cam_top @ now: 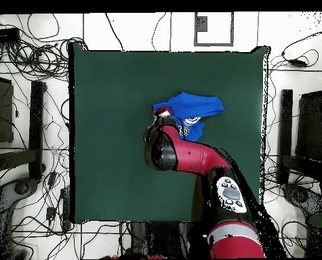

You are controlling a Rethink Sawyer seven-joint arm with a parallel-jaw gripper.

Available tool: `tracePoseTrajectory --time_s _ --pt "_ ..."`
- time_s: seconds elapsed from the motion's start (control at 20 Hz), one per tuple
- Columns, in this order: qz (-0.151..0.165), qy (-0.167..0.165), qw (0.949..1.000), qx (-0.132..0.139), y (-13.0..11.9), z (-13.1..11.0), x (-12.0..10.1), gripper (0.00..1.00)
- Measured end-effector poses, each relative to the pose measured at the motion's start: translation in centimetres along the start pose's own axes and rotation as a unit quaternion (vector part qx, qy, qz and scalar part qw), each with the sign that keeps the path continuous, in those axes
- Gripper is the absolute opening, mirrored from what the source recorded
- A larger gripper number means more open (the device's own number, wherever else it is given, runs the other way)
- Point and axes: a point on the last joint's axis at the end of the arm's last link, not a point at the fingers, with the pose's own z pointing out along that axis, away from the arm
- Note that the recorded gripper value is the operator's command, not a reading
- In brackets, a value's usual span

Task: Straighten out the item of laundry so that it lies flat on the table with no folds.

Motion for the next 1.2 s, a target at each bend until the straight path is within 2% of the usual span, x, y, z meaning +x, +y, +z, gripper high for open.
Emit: tracePoseTrajectory --time_s 0.4,1.0,1.2 --pt "-0.008 -0.008 0.9998 -0.016 2.0 -1.4 -0.1 0.00" --pt "-0.009 -0.004 0.9999 -0.012 1.5 -1.8 0.4 0.00" --pt "-0.009 0.000 0.9999 -0.008 1.0 -2.9 0.9 0.00"
